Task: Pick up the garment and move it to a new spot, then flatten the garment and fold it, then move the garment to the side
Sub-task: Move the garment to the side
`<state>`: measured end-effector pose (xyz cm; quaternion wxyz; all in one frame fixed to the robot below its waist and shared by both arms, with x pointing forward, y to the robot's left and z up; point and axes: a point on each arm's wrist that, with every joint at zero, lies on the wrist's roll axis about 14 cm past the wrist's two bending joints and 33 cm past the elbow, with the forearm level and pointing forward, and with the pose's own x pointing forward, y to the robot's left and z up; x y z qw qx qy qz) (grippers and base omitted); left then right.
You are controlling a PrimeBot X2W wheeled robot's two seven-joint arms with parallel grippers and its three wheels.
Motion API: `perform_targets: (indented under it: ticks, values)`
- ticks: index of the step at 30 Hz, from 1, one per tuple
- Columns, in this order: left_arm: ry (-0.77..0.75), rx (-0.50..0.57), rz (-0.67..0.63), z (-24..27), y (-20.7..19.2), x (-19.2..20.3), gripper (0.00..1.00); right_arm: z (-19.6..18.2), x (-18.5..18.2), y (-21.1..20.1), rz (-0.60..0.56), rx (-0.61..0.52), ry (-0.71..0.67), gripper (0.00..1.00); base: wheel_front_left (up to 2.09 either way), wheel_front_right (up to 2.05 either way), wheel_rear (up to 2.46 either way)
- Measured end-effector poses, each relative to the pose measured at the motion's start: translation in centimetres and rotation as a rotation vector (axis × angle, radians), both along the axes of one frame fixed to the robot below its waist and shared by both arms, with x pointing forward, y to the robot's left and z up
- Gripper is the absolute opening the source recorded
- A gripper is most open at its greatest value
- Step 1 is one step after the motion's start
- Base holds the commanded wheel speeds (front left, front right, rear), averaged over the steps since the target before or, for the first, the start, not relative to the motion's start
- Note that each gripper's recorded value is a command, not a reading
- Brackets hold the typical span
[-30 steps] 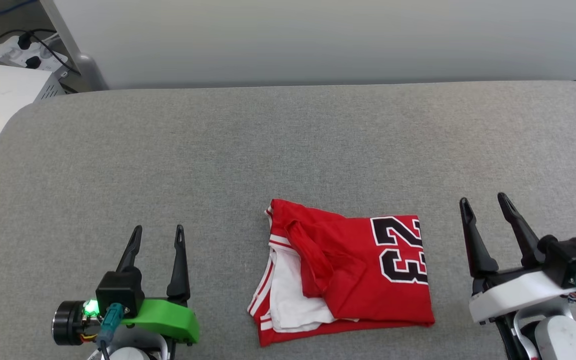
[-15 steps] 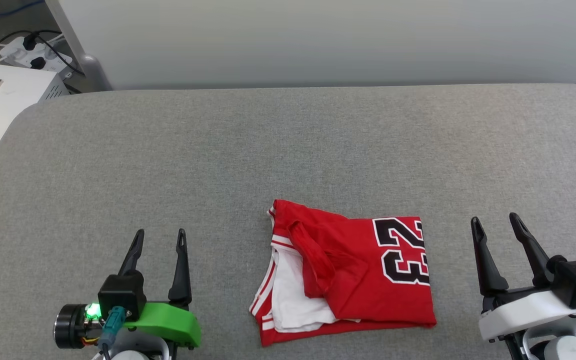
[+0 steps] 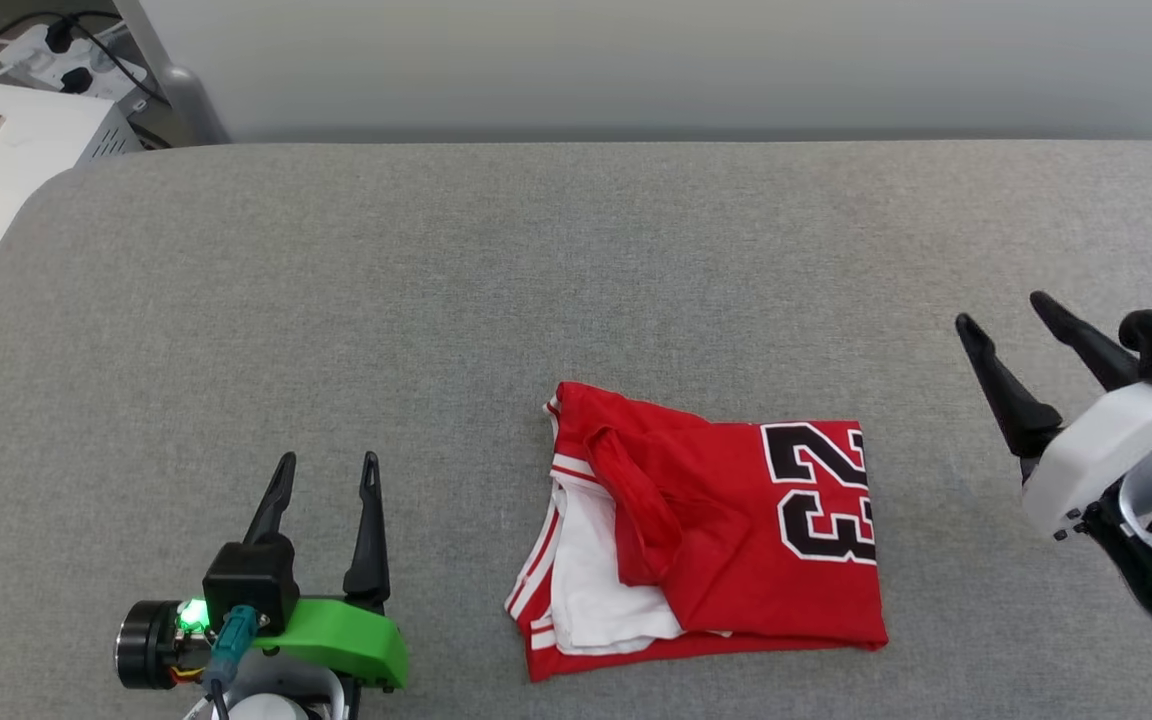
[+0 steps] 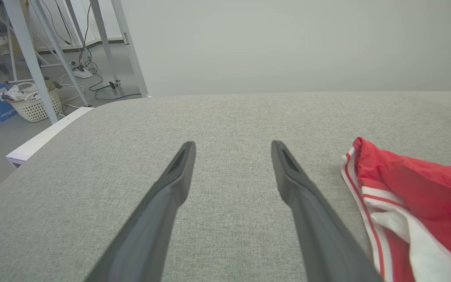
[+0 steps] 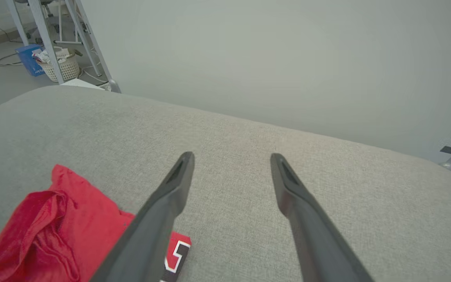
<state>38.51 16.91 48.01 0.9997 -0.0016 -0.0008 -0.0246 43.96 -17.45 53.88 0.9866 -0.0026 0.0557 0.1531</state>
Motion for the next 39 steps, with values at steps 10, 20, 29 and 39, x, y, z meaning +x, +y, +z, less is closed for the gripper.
perform_targets:
  ticks: [10, 20, 29, 39]
  values:
    - [0.01, -0.008, 0.014, -0.5, 0.5, 1.5, 1.0, -11.1, -3.7, 3.3, 0.199, 0.068, 0.719, 1.0, 0.0, 0.0, 0.0]
    - [0.028, -0.005, 0.04, -1.3, 1.4, 2.7, 1.0, -17.1, -6.1, 7.6, 0.291, 0.093, 0.924, 1.0, 0.0, 0.0, 0.0]
    - [0.037, -0.003, 0.063, -1.6, 2.1, 2.5, 1.0, -16.0, -4.0, 9.6, 0.342, 0.079, 0.771, 0.0, 0.0, 0.0, 0.0]
    - [0.016, -0.018, 0.023, -0.8, 0.6, 2.3, 1.0, -9.1, -1.8, 8.4, 0.384, -0.061, 0.466, 0.0, 0.0, 0.0, 0.0]
